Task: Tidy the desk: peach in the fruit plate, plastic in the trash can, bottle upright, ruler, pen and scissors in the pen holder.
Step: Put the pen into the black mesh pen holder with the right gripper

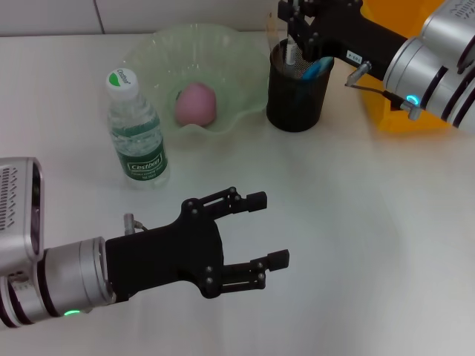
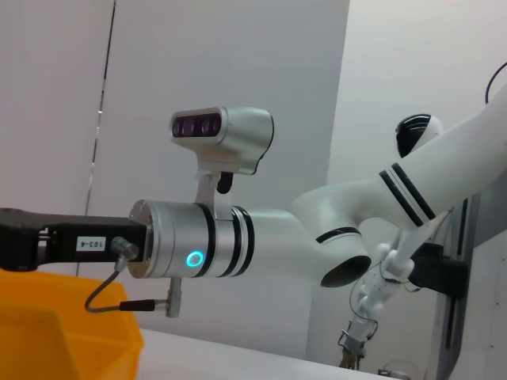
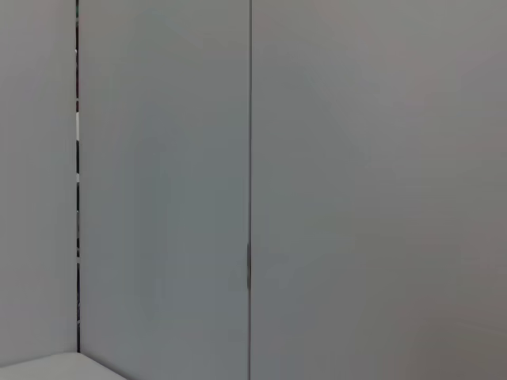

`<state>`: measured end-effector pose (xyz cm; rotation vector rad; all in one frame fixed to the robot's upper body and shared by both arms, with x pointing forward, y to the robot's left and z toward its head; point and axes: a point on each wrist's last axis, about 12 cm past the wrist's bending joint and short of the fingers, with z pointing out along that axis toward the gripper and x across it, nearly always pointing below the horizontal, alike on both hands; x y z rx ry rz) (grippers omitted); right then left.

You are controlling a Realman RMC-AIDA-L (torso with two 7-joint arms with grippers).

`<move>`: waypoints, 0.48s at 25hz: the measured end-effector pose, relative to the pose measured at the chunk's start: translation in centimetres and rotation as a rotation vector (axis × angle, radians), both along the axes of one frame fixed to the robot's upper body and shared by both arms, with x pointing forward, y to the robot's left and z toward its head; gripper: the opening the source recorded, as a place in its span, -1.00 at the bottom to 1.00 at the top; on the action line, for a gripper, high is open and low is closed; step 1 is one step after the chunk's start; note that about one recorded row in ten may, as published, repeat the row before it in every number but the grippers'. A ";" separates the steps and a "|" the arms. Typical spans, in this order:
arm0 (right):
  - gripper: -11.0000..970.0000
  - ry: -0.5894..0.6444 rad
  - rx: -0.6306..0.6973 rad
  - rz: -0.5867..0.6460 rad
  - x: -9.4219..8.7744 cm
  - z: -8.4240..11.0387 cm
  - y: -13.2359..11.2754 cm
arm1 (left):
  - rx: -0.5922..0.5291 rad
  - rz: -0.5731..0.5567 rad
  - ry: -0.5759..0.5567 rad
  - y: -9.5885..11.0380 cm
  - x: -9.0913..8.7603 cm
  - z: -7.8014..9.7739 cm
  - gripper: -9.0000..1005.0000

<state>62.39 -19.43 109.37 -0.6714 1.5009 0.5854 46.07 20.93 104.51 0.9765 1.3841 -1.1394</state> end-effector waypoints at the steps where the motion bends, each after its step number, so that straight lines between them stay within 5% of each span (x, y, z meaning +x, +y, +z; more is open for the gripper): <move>1: -0.70 0.004 0.000 0.001 -0.1 -0.1 0.0 | 0.001 -0.004 0.000 0.0 0.0 0.0 0.61; 12: -0.69 0.003 -0.031 0.007 -0.7 -0.9 0.1 | -0.012 -0.012 0.018 0.0 -0.2 0.0 0.61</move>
